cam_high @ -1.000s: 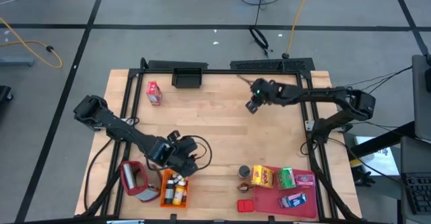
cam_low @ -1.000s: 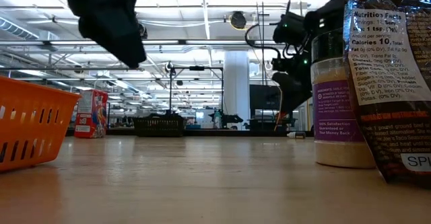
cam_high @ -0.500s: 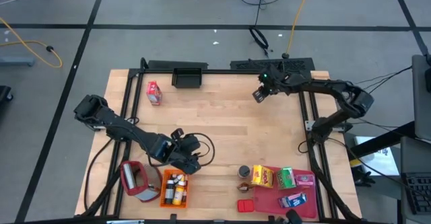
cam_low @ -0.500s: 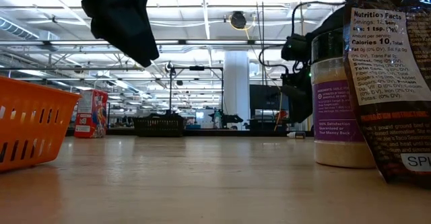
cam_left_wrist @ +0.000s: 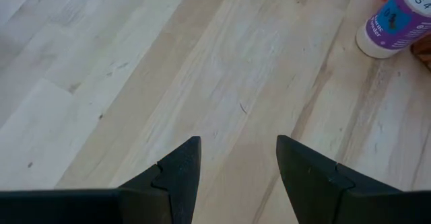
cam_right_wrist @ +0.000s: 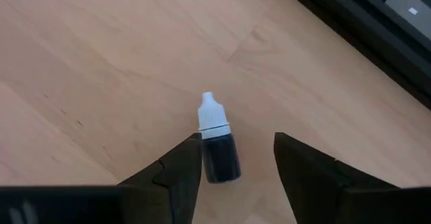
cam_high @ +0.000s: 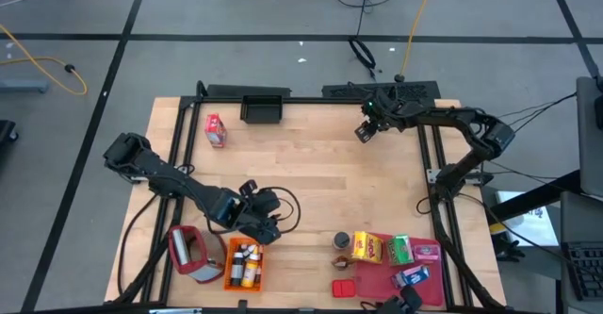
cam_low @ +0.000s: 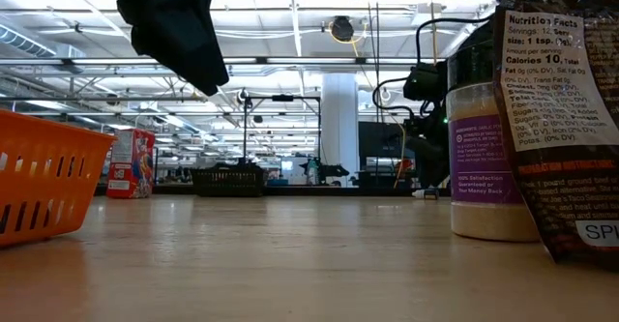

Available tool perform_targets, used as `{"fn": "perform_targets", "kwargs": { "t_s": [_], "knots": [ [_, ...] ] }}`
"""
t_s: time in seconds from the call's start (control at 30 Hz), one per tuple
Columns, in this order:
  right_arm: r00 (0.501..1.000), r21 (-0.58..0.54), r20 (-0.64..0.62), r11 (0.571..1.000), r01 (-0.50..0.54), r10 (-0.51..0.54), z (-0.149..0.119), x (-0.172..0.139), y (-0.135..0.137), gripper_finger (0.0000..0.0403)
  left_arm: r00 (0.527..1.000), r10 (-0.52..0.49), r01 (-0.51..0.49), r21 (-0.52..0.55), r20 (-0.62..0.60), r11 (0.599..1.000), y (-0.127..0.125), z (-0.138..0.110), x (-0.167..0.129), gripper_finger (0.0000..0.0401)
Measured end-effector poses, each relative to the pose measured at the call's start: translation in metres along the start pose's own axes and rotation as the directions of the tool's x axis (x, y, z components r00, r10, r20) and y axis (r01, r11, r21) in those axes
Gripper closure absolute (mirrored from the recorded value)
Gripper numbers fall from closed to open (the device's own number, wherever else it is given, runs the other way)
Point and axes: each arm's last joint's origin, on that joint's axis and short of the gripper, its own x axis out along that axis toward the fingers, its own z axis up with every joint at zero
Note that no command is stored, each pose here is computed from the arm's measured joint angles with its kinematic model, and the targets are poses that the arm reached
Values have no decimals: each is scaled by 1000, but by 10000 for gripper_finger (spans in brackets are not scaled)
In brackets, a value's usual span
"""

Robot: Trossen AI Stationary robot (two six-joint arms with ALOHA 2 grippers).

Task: Pick & Place Kitchen Items
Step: Put the small blue food coloring bottle into the orange bin

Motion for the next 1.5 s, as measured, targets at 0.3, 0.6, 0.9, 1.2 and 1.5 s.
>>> {"fn": "perform_targets", "kwargs": {
  "t_s": [0.3, 0.6, 0.9, 1.2, 1.5],
  "knots": [
    [1000, 1, 12, 1000, 1, -1, 1, 1, 0, 216, 1000, 3, -3, -1, 18, 1000, -1, 1, 0, 205],
    [1000, 3, 8, 1000, 2, -2, 0, 2, 0, 219, 1000, -2, 2, 3, 23, 1000, -1, 2, 0, 205],
    [999, -3, 33, 1000, -6, 6, -5, 5, 4, 222, 999, -13, 13, -6, 31, 1000, -2, 2, 0, 205],
    [1000, 6, 27, 1000, -10, 10, -7, 5, 6, 222, 999, -14, 14, -9, 31, 1000, -3, 2, -1, 205],
    [999, -12, 49, 1000, 10, -9, -12, 8, 9, 222, 999, -15, 16, -9, 32, 1000, -3, 2, -1, 205]
  ]
}}
